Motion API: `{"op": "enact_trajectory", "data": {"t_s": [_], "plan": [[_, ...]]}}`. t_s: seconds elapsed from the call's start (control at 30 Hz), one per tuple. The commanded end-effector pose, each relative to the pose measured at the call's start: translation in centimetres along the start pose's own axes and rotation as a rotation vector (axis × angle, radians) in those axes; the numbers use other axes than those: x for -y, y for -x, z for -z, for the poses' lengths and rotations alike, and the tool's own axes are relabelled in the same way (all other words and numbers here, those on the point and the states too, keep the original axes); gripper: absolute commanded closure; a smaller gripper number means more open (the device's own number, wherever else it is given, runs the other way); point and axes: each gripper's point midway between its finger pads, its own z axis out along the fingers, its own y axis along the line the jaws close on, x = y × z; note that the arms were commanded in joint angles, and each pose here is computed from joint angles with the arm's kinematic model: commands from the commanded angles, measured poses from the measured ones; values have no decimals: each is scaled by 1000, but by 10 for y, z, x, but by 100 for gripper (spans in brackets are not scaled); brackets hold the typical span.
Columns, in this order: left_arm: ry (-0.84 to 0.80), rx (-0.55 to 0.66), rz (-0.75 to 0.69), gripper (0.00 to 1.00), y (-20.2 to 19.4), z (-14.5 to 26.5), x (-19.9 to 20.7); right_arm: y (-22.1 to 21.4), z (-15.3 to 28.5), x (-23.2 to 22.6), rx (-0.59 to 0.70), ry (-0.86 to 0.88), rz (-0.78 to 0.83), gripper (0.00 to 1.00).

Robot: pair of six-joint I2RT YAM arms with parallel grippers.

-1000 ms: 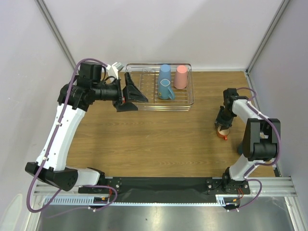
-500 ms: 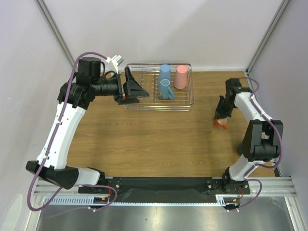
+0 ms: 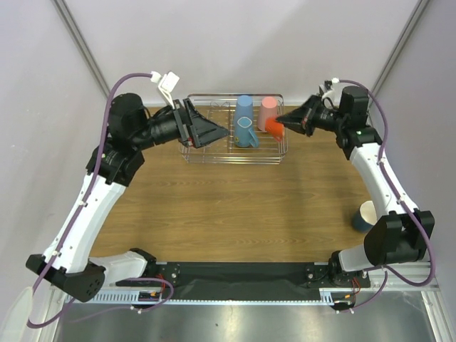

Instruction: Load the cups into the dish rack

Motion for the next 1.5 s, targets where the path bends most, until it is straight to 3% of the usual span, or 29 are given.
{"op": "enact_trajectory", "data": {"t_s": [0.0,0.17,0.27,0.57,0.83,1.47], "plan": [[-15,84,-92,1,21,-9,8,-10,22,-100,-64,335,43,100],[-52,43,-115,4,15,-18,15,-22,27,-141,-129,478,-1,100],[-102,66,-178,0,20,-16,27,-35,31,-163,-193,551,-22,100],[-229,197,-553,0,46,0,64,-86,36,-198,-362,612,23,100],[-350,115,-531,0,26,-4,78,-95,36,-202,-360,593,38,100],[-259,93,-542,0,17,-29,68,-112,56,-239,-427,675,60,100]]}}
